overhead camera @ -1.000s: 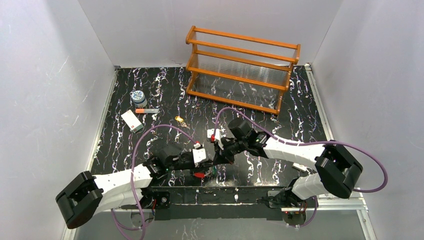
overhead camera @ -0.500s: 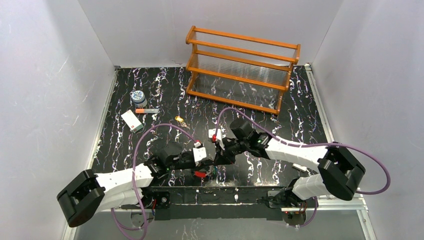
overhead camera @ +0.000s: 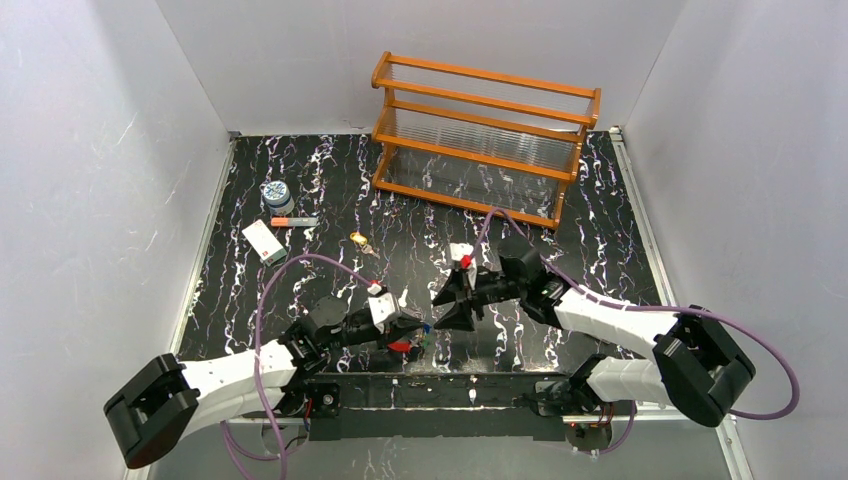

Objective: Put the keys on the keyring

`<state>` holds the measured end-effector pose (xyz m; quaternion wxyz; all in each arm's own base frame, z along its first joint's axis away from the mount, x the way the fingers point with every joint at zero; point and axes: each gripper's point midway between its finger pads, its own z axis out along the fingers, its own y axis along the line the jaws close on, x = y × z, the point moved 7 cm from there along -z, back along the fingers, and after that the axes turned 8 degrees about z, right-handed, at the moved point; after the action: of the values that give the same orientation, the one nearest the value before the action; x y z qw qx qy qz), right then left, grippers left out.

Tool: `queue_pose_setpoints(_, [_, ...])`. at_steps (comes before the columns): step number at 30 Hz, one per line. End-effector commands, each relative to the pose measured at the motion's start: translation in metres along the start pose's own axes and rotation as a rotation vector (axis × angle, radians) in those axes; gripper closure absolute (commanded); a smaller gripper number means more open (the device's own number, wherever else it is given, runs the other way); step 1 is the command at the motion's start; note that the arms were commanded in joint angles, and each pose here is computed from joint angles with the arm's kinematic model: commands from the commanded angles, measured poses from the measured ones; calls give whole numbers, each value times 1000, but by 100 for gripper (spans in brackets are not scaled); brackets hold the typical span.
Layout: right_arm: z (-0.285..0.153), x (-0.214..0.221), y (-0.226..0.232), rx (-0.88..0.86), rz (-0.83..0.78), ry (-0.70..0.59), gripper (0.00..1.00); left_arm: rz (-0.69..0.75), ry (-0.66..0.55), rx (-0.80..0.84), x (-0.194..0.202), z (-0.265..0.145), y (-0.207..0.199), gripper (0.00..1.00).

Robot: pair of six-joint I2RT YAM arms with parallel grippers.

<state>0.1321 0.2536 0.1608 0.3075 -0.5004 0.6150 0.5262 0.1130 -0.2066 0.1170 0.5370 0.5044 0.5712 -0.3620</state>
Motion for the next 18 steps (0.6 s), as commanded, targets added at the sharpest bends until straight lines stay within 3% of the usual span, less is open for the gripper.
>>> queue_pose_setpoints(1, [-13,-14,2,-78,-34,-115,36,12,-118,-29,-20,0,2,100])
queue_pose_setpoints(18, [2,-9,-8,-196,37,-100,57,28,-187,-6,-30,-5,-2,100])
